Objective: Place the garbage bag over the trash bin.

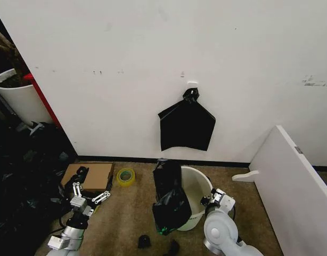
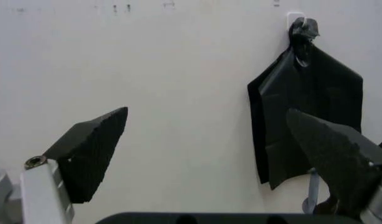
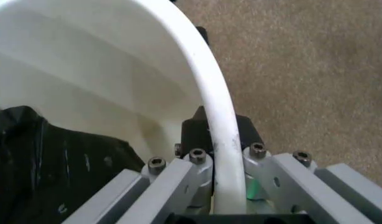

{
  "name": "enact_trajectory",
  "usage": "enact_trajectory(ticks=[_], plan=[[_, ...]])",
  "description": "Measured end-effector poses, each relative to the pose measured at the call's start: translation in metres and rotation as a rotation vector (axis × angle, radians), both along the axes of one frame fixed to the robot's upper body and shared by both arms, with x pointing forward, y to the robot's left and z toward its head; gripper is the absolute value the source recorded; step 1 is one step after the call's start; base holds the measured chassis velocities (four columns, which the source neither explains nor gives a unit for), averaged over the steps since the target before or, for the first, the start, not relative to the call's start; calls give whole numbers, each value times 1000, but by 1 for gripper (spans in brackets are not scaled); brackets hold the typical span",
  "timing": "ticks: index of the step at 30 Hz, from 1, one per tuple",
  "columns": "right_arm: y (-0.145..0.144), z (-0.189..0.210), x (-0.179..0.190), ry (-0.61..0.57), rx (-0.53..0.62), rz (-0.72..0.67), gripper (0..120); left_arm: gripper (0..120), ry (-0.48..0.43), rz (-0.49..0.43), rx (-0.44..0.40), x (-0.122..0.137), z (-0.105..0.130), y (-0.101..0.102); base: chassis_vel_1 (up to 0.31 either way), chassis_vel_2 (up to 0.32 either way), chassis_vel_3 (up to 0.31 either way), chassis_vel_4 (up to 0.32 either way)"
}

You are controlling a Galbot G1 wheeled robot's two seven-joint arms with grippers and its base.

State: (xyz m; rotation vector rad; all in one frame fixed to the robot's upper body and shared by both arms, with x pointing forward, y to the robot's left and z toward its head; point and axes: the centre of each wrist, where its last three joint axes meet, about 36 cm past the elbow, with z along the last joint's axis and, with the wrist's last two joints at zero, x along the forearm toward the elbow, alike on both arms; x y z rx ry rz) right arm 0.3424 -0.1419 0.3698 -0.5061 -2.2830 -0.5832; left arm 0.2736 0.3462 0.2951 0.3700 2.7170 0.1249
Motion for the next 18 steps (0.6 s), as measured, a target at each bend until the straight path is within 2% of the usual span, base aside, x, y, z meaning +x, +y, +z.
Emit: enact_trajectory(ticks=[6, 10, 12, 15, 16, 18], plan=[[2, -9, 3, 10, -23, 12, 2, 100, -1, 3, 1, -3, 0, 0, 0, 0, 0, 0], [0, -8, 2, 13, -54, 45, 20, 100, 0, 3, 1, -4, -1, -1, 0, 0, 0, 0], [0, -5, 1, 10, -59, 52, 23, 100, 1, 2, 2, -4, -1, -1, 0, 0, 0, 0], [2, 15, -7, -18, -72, 66, 36, 100, 2, 3, 4, -6, -1, -2, 0, 0, 0, 0], [2, 24, -11, -33, -77, 70, 40, 100, 4, 3, 5, -6, -2, -2, 0, 0, 0, 0], [4, 42, -22, -138, -135, 91, 50, 100, 6, 3, 8, -7, -2, -2, 0, 0, 0, 0]])
